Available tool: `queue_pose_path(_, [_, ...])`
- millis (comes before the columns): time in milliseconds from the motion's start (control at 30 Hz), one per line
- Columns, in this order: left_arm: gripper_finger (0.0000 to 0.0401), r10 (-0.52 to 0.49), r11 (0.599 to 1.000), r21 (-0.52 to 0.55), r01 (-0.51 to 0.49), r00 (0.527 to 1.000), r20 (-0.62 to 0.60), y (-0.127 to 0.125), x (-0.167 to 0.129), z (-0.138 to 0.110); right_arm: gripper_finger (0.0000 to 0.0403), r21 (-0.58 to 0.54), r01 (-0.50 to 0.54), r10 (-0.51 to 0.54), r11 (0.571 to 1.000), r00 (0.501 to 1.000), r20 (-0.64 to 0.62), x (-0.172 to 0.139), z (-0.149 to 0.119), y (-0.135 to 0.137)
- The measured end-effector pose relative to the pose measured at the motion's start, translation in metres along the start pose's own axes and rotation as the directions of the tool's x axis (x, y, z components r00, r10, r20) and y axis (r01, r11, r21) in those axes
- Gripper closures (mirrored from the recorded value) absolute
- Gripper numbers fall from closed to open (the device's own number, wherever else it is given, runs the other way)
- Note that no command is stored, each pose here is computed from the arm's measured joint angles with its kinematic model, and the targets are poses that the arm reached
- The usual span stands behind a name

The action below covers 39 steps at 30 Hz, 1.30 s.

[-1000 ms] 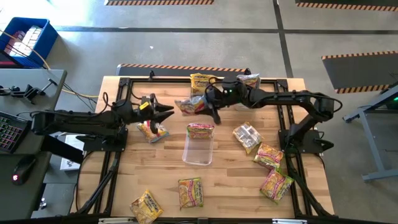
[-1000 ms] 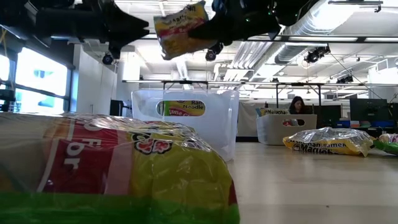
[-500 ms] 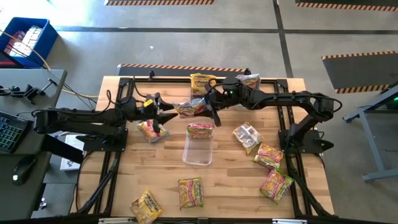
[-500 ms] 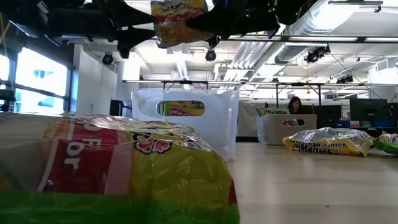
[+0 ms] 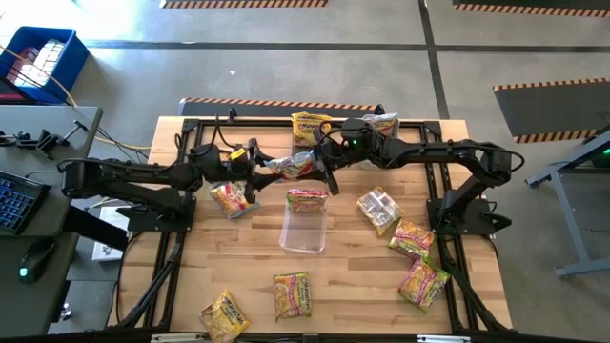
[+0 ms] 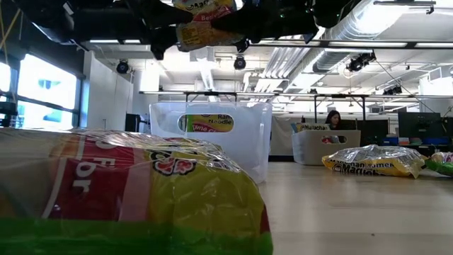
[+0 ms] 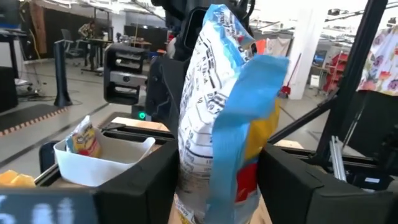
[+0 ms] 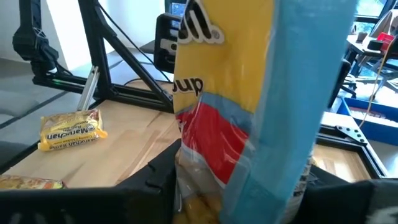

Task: Sort Maruchan noodles
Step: Put the blue noodle pack into the white bin

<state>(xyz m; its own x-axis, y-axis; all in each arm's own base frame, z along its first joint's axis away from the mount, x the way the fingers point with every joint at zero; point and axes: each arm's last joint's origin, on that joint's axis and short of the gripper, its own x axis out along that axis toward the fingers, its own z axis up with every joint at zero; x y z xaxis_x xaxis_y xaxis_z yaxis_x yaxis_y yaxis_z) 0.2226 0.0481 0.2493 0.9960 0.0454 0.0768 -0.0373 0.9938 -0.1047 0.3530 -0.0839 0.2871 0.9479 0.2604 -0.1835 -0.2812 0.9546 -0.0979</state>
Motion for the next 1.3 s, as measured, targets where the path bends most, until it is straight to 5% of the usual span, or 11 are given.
queue_pose_path(233, [0.0303,0.006,0.999,0.051,-0.006,1.000,0.001,0.000,0.000,0.000,0.0212,0.019,0.063,-0.063,0.998,0.998,-0.016,0.000,-0.001,-0.002])
queue_pose_path(400, [0.0367,0.027,0.997,0.067,-0.027,1.000,0.000,0.007,-0.001,0.001,0.0167,0.010,0.218,-0.217,0.976,0.974,-0.068,-0.008,0.004,-0.003])
queue_pose_path(667, [0.0395,0.136,0.990,0.054,-0.130,0.984,-0.114,0.031,-0.008,-0.009,0.0104,-0.092,0.446,-0.455,0.891,0.879,-0.146,-0.056,0.037,0.009])
queue_pose_path(1000, [0.0396,0.177,0.984,0.057,-0.168,0.950,-0.258,0.047,0.014,-0.008,0.0100,-0.049,0.346,-0.345,0.937,0.889,-0.300,-0.050,0.072,0.000])
queue_pose_path(1300, [0.0395,0.152,0.985,0.124,-0.116,0.928,-0.340,0.051,0.049,-0.006,0.0100,-0.017,0.244,-0.205,0.970,0.774,-0.598,-0.012,0.079,-0.026])
